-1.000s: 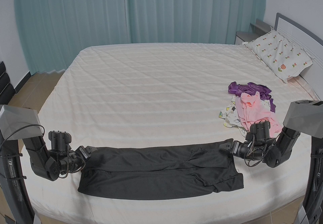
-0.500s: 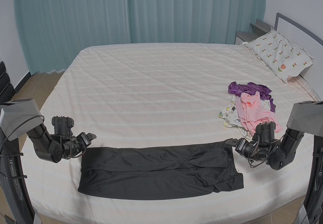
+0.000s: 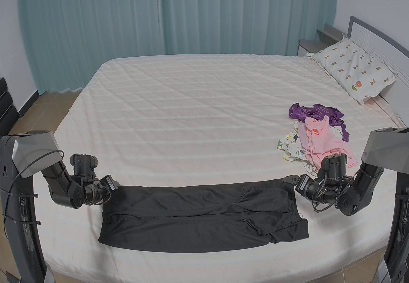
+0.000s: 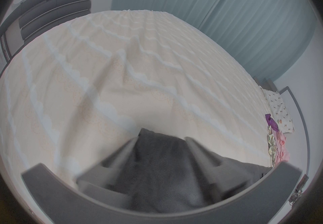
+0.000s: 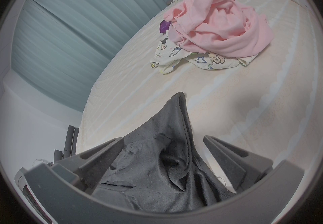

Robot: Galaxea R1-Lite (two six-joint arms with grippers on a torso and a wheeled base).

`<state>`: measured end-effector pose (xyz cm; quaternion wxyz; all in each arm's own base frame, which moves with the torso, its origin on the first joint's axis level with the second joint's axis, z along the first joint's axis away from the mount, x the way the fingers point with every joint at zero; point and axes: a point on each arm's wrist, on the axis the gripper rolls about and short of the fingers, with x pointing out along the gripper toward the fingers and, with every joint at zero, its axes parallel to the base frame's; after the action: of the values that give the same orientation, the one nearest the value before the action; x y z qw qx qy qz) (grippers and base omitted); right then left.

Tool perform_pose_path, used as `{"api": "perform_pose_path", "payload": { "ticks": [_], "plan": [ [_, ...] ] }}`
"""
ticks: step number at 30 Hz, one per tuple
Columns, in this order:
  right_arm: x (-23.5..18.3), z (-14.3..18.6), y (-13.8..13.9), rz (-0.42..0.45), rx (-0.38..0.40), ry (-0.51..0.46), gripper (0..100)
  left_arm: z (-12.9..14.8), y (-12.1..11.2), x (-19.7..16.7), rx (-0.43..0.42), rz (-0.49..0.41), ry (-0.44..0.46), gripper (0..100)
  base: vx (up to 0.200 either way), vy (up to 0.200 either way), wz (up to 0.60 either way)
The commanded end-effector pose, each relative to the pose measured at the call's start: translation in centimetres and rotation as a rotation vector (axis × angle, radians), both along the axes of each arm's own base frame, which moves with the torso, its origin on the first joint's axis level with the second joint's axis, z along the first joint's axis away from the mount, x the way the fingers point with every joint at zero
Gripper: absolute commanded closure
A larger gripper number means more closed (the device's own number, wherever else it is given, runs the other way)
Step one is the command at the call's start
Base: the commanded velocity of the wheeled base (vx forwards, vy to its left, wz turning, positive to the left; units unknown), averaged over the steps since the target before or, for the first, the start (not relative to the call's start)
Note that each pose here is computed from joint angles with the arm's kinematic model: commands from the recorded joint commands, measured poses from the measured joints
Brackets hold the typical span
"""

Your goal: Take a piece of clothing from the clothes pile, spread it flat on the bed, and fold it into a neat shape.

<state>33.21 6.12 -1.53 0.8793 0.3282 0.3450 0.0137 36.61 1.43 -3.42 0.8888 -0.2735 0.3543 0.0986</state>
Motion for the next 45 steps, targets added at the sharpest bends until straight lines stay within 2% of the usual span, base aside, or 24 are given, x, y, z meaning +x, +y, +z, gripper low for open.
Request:
{"api": "perform_pose_path", "payload": {
  "ticks": [1,5,10,15,16,22,24,26,28,30,34,35,40,45],
  "plan": [
    [0.0,0.0,0.0,0.001,0.0,0.002,0,-0.2,0.2,0.3,-0.003,0.011,-0.004,100,0.0,0.0,0.0],
    [0.0,0.0,0.0,0.001,0.0,0.002,0,0.0,0.3,0.6,0.009,0.037,-0.02,100,0.0,0.0,0.0],
    [0.0,0.0,0.0,0.002,-0.001,0.001,0,0.6,0.7,1.2,-0.017,0.098,-0.094,100,0.0,0.0,0.0],
    [-0.1,0.0,0.1,0.002,0.0,0.002,0,0.3,0.7,1.2,-0.021,0.095,-0.089,100,0.0,0.0,0.0],
    [-0.1,0.0,0.1,0.002,0.0,0.002,0,0.3,0.7,1.1,-0.021,0.091,-0.087,0,0.0,0.0,0.0],
    [-0.1,-0.1,0.1,0.002,0.0,0.003,0,0.5,1.1,1.0,-0.027,0.107,-0.089,0,0.0,0.0,0.0],
    [-0.2,-0.1,0.0,0.002,-0.001,0.005,0,1.3,1.7,0.7,-0.029,0.125,-0.105,0,0.0,0.0,0.0],
    [-0.2,0.2,0.0,0.002,0.001,0.0,0,3.5,2.3,-0.3,-0.047,0.145,-0.135,0,0.0,0.0,0.0],
    [-0.3,0.2,0.0,0.002,0.001,0.0,0,4.5,2.1,-1.6,-0.076,0.12,-0.135,0,0.0,0.0,0.0],
    [-0.3,0.3,0.0,0.003,0.001,0.0,0,5.4,1.6,-3.1,-0.122,0.06,-0.123,0,0.0,0.0,0.0],
    [-0.4,0.3,0.3,0.011,0.001,0.002,0,4.7,0.8,-4.0,-0.124,0.042,-0.081,0,0.0,0.0,0.0],
    [-0.7,0.2,0.5,0.019,0.0,0.005,0,3.8,0.5,-5.3,-0.12,0.035,-0.032,0,0.0,0.0,0.0],
    [-0.7,0.3,0.6,0.022,0.003,-0.007,0,2.3,0.3,-8.3,-0.133,0.031,0.081,0,-0.2,0.0,0.0],
    [-1.0,0.2,0.9,0.033,0.001,-0.001,0,1.8,0.2,-9.0,-0.108,0.004,0.067,0,-0.04,0.0,0.0]
  ]
}}
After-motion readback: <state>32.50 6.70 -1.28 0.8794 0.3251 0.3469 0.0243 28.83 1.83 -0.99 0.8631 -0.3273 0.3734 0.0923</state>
